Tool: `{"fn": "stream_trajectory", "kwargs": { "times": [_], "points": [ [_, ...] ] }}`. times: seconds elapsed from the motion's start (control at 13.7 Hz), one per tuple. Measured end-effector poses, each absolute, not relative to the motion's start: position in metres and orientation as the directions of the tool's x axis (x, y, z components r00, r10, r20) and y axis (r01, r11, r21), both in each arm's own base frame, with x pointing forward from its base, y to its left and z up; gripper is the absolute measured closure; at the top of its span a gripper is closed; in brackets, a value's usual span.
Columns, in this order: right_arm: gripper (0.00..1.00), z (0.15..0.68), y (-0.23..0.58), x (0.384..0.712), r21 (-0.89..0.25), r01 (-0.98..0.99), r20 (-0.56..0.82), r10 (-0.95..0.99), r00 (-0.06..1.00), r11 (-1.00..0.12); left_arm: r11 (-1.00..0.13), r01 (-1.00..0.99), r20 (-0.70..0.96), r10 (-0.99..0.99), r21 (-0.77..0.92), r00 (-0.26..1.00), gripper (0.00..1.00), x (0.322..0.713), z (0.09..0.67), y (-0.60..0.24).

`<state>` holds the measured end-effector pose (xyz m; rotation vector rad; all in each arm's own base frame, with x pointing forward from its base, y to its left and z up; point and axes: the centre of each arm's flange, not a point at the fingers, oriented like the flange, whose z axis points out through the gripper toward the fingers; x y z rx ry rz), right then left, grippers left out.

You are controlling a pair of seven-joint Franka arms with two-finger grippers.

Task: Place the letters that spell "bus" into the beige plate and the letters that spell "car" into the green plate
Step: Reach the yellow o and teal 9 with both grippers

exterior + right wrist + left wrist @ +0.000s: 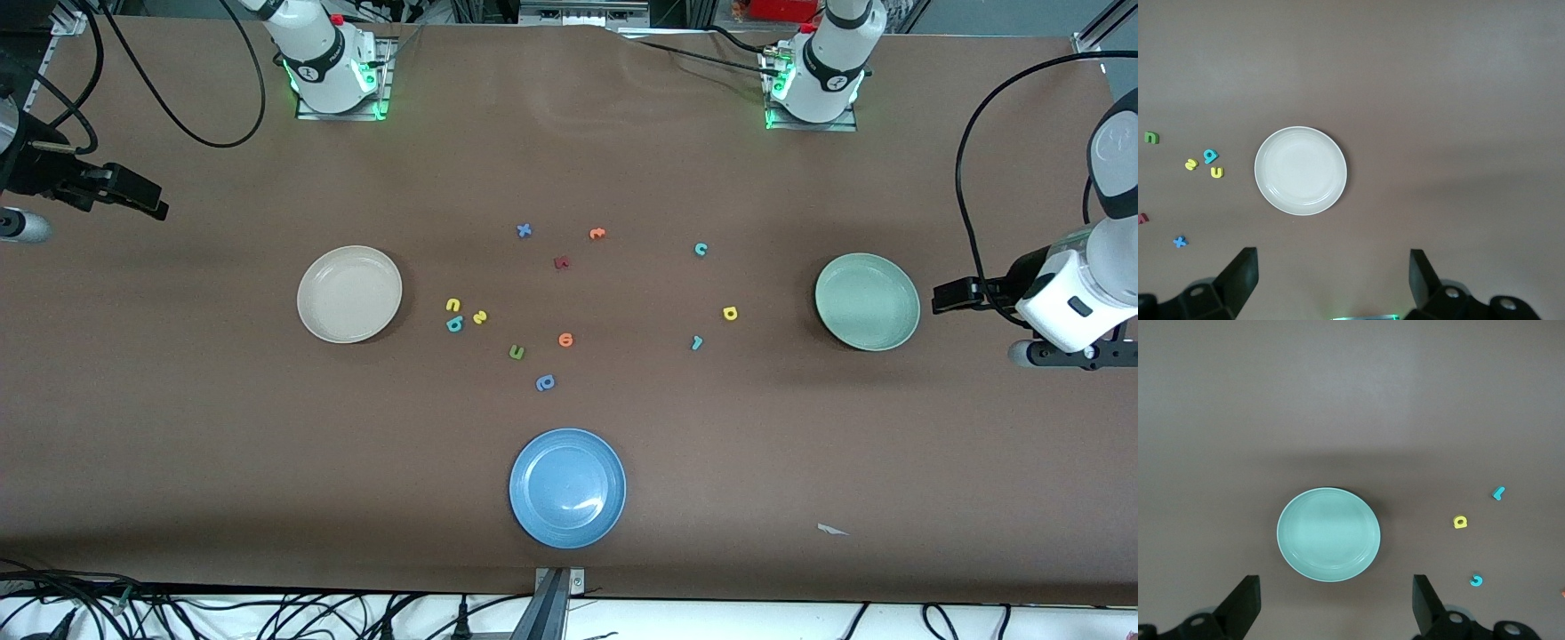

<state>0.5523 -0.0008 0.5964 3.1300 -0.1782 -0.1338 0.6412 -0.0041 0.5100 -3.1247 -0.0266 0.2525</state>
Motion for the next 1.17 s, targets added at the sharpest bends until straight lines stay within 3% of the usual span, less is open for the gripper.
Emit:
{"fn": "stream_trajectory", "kwargs": {
  "times": [0.66, 1.17],
  "points": [
    [0.0, 0.591, 0.011, 0.554, 0.009, -0.092, -0.099, -0.092, 0.991, -0.996, -0.986, 0.162, -0.222, 0.147, 0.05, 0.964, 0.0, 0.638, 0.434, -0.087],
    [0.0, 0.509, 0.077, 0.579, 0.02, 0.023, -0.237, 0.017, 0.971, -1.0, -0.956, 0.293, -0.192, 0.289, -0.003, 0.938, 0.0, 0.6, 0.316, -0.149]
  ]
}}
